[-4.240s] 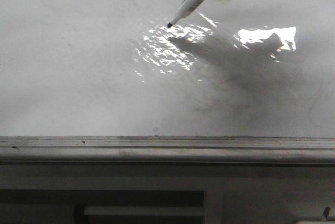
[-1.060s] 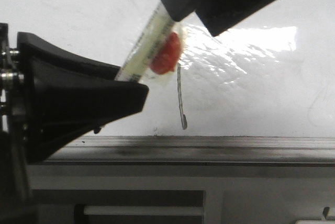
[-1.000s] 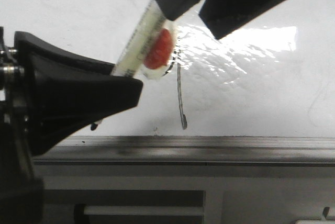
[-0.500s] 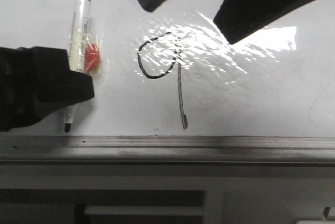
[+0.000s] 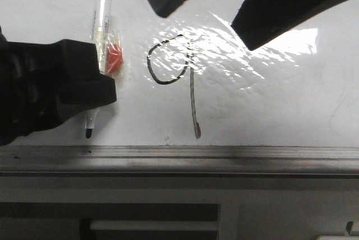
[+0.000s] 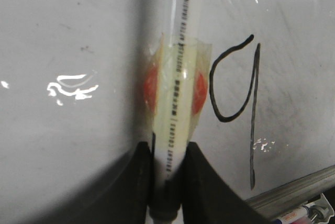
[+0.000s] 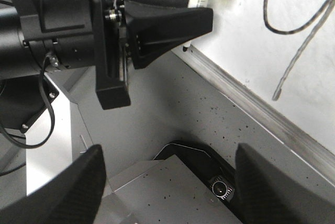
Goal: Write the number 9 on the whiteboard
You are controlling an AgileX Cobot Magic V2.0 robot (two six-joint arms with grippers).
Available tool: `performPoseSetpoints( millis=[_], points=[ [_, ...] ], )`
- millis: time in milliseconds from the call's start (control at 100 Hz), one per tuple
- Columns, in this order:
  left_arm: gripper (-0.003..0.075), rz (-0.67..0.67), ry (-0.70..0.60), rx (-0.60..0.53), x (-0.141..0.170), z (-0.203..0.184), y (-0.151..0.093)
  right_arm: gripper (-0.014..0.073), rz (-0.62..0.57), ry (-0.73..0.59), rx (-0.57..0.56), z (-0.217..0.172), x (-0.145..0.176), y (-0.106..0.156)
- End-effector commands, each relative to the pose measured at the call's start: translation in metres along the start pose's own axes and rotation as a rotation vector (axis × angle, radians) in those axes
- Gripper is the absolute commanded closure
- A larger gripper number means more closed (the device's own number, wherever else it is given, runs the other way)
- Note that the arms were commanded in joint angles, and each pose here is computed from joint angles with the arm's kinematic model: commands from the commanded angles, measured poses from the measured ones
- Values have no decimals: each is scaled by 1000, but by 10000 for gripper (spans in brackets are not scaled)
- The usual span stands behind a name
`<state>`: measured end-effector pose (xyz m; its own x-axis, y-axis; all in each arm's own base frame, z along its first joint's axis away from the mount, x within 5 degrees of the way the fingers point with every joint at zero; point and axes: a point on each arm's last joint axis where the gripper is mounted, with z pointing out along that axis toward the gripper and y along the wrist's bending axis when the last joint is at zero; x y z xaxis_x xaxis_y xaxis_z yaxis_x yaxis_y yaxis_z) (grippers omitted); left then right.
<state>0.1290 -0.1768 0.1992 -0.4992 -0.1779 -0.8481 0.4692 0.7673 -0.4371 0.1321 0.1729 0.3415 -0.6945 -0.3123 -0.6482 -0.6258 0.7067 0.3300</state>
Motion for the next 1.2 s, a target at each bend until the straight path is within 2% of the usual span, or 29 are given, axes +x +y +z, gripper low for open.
performPoseSetpoints(
  millis=[0, 180, 250, 320, 450, 520, 790, 910, 960, 1010, 1160, 1190],
  points=[
    [740, -54, -36, -4, -7, 0, -4, 136, -13, -76, -22, -9, -9, 4],
    [738, -76, 0, -21, -4, 1, -2, 136, -13, -72, -21, -9, -9, 4],
    [707, -63, 1, -12, -4, 1, -3, 136, -13, -72, -21, -9, -9, 4],
    [624, -54, 1, -6, -4, 1, -3, 136, -13, -72, -21, -9, -9, 4],
    [402, -56, -5, -3, -5, 0, -4, 136, -13, -60, -19, -9, -7, 4],
    [353, -56, -10, -3, -6, 0, -4, 136, -13, -62, -19, -9, -8, 4],
    [344, -61, -24, 15, -9, -8, -3, 136, -29, -97, -11, -9, -11, 4],
    [344, -60, -88, 28, -14, -20, 2, 139, -62, -128, 13, -10, -13, 2],
    [344, -67, -111, 38, -16, -26, 4, 176, -84, -159, 25, -12, -15, 1],
    [344, -71, -135, 53, -20, -32, 5, 261, -111, -194, 39, -16, -16, 0],
    [349, 15, -221, 117, -31, -54, 6, 668, -167, -346, 42, -32, -15, -2],
    [363, 25, -247, 143, -34, -60, 5, 658, -174, -379, 38, -34, -13, -3]
  ],
)
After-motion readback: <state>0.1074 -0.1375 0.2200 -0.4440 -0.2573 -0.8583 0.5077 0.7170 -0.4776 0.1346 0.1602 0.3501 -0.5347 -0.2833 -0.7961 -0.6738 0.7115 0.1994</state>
